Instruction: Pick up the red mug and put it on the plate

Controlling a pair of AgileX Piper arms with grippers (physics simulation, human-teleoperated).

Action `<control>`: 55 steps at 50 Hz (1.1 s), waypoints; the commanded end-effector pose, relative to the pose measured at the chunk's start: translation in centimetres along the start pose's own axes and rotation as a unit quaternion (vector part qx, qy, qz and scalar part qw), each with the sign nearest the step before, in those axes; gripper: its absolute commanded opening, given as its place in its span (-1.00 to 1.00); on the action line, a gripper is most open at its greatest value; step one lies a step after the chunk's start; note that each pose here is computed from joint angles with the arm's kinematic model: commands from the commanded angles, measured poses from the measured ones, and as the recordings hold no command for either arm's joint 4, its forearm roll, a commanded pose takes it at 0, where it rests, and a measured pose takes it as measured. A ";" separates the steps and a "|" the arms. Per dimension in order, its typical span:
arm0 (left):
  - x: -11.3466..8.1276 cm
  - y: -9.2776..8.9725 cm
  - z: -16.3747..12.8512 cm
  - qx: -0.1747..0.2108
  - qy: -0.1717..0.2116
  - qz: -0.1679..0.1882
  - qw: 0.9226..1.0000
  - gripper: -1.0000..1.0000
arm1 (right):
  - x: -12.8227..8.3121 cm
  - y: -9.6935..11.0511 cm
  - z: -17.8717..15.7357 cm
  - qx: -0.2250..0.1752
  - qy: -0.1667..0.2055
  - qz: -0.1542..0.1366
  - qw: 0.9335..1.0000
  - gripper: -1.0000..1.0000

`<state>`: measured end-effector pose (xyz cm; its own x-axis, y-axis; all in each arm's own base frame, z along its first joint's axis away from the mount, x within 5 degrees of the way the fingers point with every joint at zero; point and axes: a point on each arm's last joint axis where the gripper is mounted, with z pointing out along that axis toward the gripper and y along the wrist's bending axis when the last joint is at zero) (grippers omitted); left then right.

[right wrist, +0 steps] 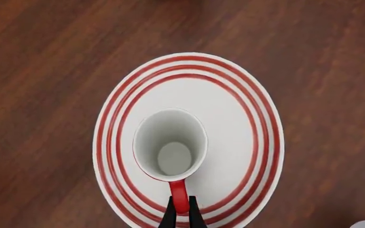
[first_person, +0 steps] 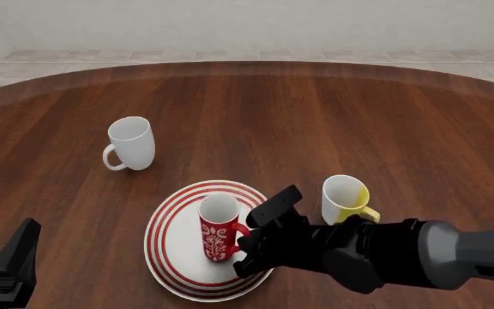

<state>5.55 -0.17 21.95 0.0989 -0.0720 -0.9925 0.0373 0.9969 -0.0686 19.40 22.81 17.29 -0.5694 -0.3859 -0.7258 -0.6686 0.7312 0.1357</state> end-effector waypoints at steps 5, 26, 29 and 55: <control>0.0 0.0 0.0 0.000 -0.001 -0.001 1.000 1.00 | 0.2 0.2 0.2 -0.003 -0.002 0.009 1.000 -1.00; -0.1 0.0 0.0 -0.001 -0.001 -0.002 1.000 1.00 | 0.7 0.3 0.6 -0.006 0.001 0.014 1.000 -1.00; -0.1 0.0 0.0 -0.001 -0.001 -0.002 1.000 1.00 | 0.9 0.3 0.8 -0.006 0.001 0.016 1.000 -1.00; -0.3 0.0 0.0 0.000 -0.004 0.001 1.000 1.00 | 0.7 0.4 0.2 -0.008 -0.006 0.038 0.999 1.00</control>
<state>5.52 -0.17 22.13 0.1043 -0.0711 -0.9920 0.0377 0.9970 -0.0675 18.76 23.08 16.42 -0.6086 -0.3339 -0.7198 -0.6390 0.7440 0.1953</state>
